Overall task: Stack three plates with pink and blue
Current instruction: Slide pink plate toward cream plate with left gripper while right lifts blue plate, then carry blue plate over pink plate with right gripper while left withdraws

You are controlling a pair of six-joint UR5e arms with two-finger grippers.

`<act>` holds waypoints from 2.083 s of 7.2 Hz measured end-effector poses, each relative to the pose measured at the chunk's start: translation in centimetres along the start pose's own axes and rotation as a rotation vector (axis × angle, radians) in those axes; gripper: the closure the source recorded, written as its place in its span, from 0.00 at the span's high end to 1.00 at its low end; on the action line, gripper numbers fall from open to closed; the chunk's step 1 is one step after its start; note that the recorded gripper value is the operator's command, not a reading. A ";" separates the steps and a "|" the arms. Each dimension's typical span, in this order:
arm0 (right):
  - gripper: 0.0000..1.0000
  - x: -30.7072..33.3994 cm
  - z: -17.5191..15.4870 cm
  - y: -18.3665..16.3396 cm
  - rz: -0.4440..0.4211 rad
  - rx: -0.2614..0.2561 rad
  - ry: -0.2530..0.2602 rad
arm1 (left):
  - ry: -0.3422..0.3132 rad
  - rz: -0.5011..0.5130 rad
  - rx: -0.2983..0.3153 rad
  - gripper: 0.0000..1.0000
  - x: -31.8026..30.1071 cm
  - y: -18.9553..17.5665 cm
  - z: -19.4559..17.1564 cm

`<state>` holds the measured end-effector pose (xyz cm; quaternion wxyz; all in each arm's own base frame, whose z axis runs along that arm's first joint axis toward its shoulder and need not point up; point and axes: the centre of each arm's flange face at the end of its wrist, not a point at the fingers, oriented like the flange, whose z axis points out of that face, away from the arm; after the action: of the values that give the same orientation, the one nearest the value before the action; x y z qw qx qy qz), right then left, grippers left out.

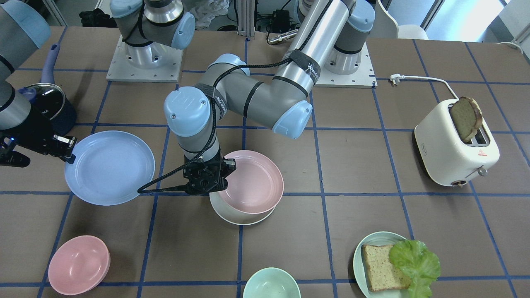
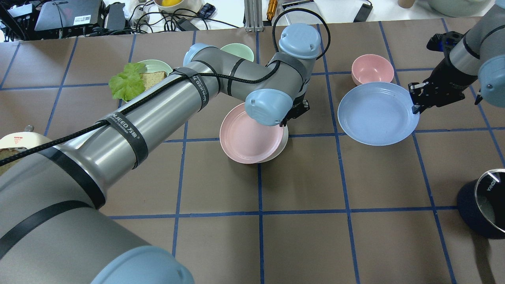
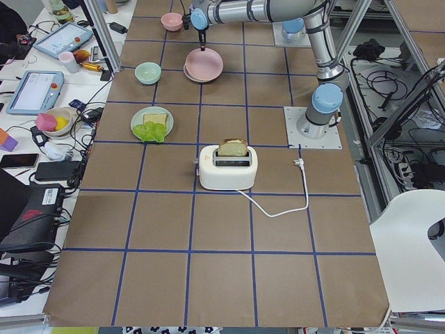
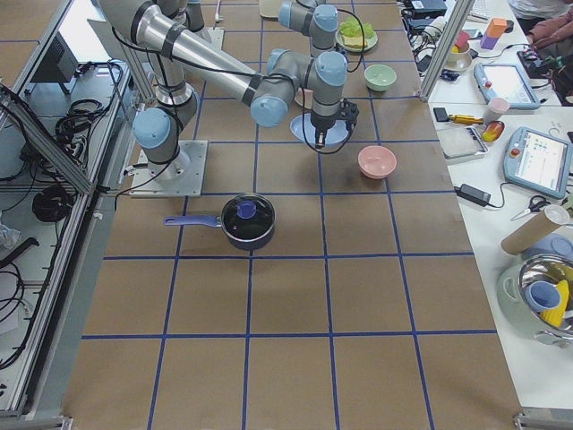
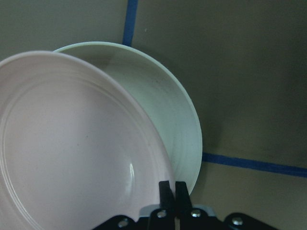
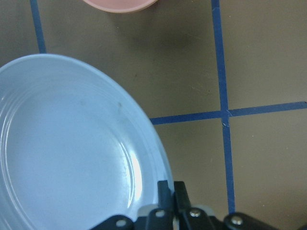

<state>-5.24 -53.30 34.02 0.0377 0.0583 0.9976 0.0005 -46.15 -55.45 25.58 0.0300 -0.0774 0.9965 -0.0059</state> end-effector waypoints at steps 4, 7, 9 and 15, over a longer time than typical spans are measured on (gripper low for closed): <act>0.00 0.0 0.4 0.1 0.058 -0.004 0.005 | -0.003 0.007 0.001 1.00 0.9 -0.7 0.9; 0.00 -3.2 1.0 0.7 0.084 -0.015 0.015 | -0.005 0.051 -0.030 1.00 -3.3 -2.5 -3.8; 0.00 -8.4 1.7 1.3 0.114 -0.015 0.029 | -0.021 0.157 -0.106 1.00 -11.0 -4.3 -9.4; 0.00 -27.3 7.9 4.0 0.178 0.079 -0.001 | 0.113 0.213 -0.057 1.00 -27.3 -1.8 -21.4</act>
<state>22.82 -52.53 28.17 0.0358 0.1482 0.9877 -0.0355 -20.28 -52.88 48.53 -0.0281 0.0287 0.9990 0.0213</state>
